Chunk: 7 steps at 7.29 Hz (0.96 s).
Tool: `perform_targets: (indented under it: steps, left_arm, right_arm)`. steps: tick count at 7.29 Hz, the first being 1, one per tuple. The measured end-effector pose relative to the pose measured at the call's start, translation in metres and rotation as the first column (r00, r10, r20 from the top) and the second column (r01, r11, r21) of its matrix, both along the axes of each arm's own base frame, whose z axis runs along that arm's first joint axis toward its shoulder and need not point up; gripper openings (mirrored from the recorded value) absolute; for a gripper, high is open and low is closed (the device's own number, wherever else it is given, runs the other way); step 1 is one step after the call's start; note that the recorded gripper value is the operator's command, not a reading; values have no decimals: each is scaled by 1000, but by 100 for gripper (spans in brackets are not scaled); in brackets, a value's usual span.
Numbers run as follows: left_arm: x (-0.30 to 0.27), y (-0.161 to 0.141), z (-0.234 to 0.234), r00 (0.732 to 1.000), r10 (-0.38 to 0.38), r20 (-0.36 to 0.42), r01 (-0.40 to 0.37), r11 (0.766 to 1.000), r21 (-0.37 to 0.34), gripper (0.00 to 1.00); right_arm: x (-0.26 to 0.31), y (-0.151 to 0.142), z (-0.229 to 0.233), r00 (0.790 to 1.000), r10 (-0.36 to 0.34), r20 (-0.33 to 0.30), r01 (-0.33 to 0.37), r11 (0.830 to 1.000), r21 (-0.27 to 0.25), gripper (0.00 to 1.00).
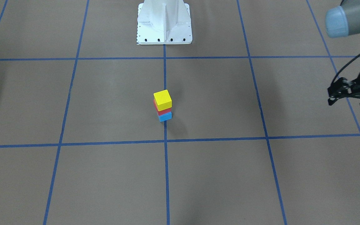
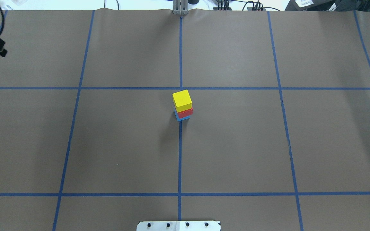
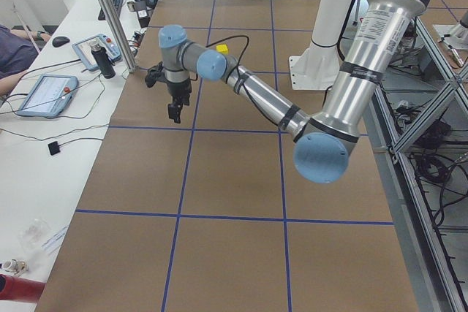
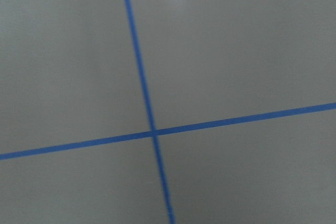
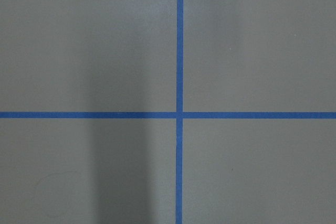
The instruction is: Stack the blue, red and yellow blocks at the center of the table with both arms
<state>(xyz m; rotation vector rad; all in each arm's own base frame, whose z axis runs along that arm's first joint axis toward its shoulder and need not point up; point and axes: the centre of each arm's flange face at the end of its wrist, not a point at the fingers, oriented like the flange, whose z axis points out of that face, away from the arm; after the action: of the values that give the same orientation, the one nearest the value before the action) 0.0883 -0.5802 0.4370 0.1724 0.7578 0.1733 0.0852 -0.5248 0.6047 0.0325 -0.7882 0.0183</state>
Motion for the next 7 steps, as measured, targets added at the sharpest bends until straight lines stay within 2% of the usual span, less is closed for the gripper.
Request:
perform_targets:
  steps: [1,2,3,6,7]
  left_arm:
    - [-41,11,63,998,25,-58,-24,1000,7,100]
    - [-66,25,101,994,34,-99,-34,999,3,100]
    - [-87,41,124,995,17,-103,-18,1000,-5,100]
    - [-139,68,161,998,-68,-11,68,997,-30,100]
    - [-149,71,168,998,-65,26,66,998,-17,100]
  right_arm:
    - [0,9,-1,1000,0,1,0,1000,5,99]
    - [-1,13,-1,1000,-3,1,3,1000,8,99]
    - [-1,17,3,1000,-3,3,3,1000,-1,99]
    - [-4,28,13,999,-3,38,4,1000,-23,99]
    - [-4,31,16,999,-4,46,5,1000,-28,99]
